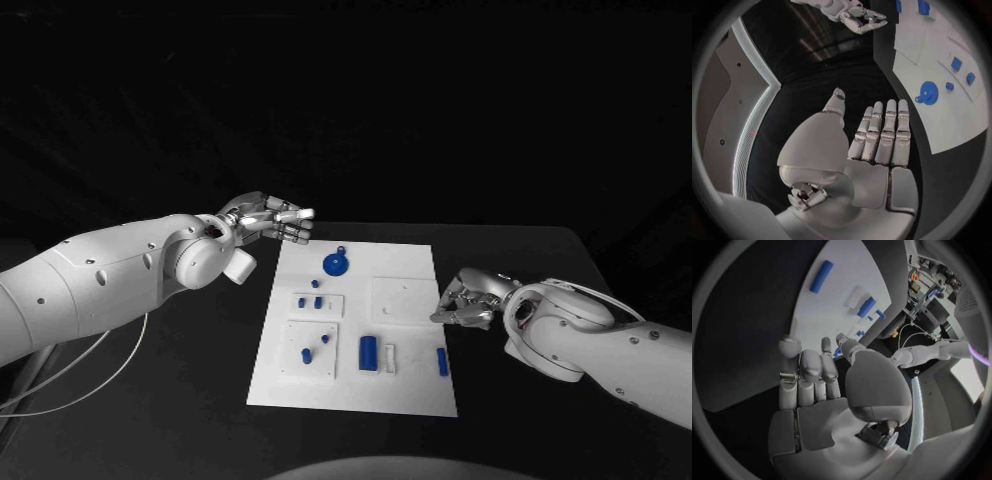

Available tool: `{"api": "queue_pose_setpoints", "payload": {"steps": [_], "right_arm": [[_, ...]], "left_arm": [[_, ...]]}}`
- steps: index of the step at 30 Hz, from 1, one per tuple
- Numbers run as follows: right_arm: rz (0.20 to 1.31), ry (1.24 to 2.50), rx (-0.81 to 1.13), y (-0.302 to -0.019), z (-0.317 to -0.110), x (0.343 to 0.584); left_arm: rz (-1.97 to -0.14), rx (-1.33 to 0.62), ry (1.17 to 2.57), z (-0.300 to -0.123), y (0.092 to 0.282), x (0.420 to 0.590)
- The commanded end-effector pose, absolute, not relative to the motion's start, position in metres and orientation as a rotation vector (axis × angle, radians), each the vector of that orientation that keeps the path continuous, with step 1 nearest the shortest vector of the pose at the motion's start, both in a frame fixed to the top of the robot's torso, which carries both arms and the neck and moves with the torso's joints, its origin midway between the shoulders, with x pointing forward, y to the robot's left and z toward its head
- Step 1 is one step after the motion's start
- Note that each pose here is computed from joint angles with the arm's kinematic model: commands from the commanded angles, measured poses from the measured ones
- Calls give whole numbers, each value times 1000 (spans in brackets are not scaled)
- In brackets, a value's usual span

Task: Assemble the parts on the task board

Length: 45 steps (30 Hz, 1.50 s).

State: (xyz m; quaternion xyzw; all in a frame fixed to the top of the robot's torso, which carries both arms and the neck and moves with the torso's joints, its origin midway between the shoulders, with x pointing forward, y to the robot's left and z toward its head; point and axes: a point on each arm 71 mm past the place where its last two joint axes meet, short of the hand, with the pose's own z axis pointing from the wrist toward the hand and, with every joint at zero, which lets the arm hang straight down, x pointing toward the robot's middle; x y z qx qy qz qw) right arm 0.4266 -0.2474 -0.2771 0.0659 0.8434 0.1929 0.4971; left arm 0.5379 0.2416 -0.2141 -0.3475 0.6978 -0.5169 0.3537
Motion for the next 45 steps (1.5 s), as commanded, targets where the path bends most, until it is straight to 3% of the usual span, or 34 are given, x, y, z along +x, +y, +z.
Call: {"api": "queue_pose_setpoints", "payload": {"steps": [1,6,12,45], "right_arm": [[290,2326,329,-261,-296,414],[184,2404,362,-268,-304,405],[137,2441,395,-271,-311,396],[129,2371,410,-250,-331,397]], "left_arm": [[-1329,-876,1753,-211,242,539],[-1338,-875,1727,-209,242,538],[-1353,-876,1710,-208,242,537],[-1362,-886,1749,-210,242,535]]}}
